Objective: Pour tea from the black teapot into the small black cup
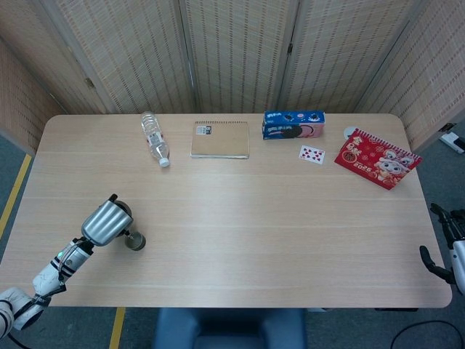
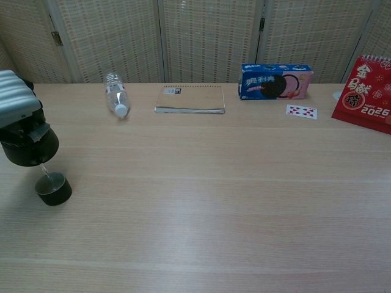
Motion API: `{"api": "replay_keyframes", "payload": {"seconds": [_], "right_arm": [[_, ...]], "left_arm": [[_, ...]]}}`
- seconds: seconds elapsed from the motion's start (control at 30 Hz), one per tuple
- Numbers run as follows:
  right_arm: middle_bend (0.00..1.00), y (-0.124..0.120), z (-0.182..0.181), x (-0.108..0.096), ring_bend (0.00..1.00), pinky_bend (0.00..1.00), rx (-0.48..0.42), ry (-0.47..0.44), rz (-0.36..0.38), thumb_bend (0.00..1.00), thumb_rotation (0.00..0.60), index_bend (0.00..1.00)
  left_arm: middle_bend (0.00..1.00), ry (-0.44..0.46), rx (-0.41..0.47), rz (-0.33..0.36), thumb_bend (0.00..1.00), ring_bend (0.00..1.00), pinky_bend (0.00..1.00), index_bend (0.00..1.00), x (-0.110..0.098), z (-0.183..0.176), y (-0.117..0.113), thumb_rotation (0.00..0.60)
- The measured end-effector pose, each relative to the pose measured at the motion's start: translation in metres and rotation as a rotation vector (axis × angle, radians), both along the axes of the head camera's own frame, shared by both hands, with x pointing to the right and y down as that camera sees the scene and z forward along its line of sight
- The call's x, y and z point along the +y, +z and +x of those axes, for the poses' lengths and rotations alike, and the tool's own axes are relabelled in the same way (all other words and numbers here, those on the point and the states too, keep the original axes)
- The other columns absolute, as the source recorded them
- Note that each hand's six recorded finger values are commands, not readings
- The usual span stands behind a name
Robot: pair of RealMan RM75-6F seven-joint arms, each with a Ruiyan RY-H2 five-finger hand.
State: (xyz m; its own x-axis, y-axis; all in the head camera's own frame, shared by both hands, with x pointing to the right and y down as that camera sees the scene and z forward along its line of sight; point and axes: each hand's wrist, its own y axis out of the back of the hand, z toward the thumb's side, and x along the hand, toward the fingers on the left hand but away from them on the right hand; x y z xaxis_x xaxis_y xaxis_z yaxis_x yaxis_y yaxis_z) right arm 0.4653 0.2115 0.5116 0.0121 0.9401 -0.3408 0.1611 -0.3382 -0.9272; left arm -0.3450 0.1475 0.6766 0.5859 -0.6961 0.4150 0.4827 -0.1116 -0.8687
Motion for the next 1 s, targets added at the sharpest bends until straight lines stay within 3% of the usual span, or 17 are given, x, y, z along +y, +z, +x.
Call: {"api": "replay_keyframes", "payload": {"seconds": [1.0], "right_arm": [[0.20, -0.0032, 0.0003, 0.0004, 0.26, 0.08, 0.001, 0.000, 0.009, 0.43, 0.600, 0.06]], "left_arm": [[1.00, -0.009, -0.003, -0.001, 0.72, 0.96, 0.59, 1.00, -0.0001, -0.0005, 0.0005, 0.575]]}}
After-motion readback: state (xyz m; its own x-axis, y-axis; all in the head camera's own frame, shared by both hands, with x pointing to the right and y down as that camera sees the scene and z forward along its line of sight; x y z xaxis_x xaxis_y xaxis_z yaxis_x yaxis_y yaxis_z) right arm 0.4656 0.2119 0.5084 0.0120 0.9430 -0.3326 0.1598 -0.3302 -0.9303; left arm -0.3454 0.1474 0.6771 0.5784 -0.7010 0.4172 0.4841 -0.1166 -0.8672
